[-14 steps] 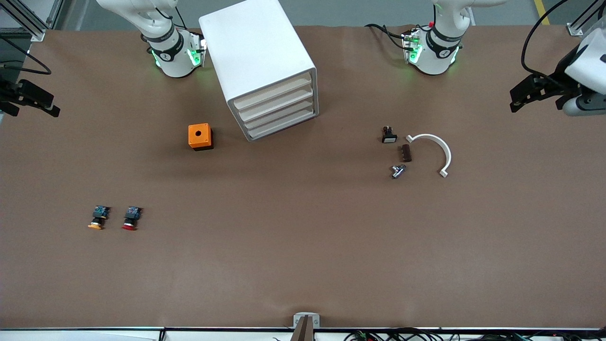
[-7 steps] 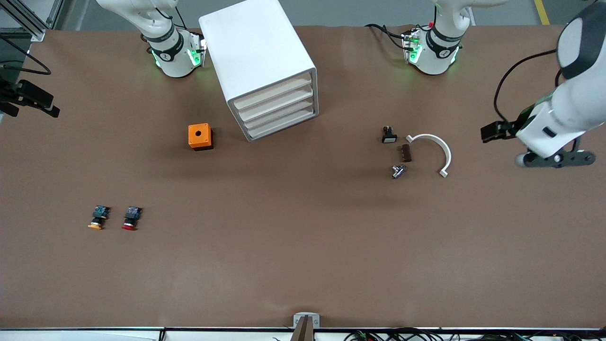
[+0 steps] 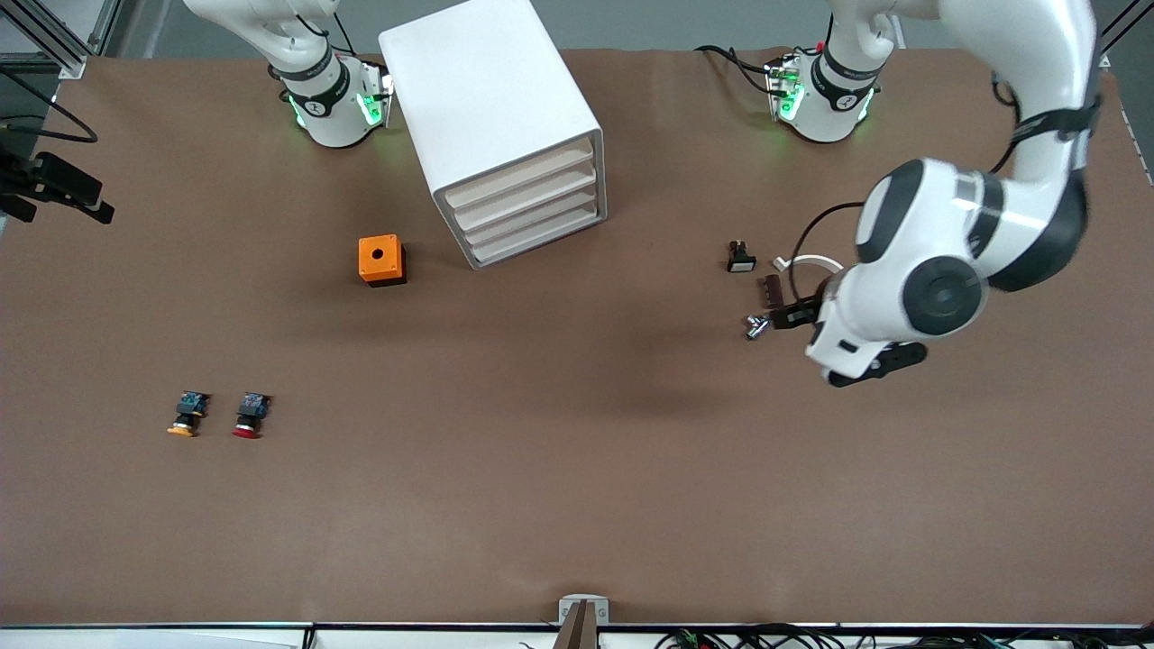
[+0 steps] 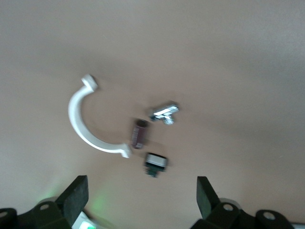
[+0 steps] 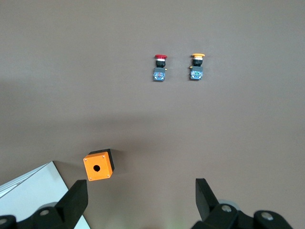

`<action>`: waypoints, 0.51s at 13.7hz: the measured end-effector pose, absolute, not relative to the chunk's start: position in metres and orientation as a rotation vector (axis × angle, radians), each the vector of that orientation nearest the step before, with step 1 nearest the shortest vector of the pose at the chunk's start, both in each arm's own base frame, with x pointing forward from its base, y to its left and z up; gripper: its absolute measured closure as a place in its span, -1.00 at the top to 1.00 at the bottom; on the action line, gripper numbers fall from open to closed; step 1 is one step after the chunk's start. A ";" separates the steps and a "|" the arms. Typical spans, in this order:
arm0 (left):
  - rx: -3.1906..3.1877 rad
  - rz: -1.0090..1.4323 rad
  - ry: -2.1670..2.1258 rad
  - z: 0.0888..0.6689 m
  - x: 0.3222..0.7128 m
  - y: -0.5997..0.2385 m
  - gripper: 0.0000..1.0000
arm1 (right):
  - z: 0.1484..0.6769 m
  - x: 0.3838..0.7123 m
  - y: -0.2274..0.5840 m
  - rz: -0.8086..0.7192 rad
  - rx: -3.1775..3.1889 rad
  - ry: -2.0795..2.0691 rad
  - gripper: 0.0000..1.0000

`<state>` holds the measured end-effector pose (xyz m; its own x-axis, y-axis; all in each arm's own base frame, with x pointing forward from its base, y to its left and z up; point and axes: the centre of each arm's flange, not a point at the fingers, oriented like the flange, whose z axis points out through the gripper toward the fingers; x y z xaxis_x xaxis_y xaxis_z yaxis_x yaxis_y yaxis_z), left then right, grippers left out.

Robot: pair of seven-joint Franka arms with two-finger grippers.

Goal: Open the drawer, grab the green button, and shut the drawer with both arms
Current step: 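Move the left gripper toward the white cabinet's drawer handle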

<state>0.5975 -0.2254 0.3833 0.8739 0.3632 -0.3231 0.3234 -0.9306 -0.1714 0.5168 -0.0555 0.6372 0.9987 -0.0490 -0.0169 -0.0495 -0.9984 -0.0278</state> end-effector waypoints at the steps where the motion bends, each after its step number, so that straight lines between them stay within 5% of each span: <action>1: -2.908 0.555 -0.630 0.369 0.599 -0.241 1.00 | 0.637 0.517 -0.055 0.025 -3.112 0.077 1.00; 7: -2.535 0.747 -1.333 0.289 0.588 -0.302 1.00 | 0.637 0.517 -0.055 0.025 -3.112 0.076 1.00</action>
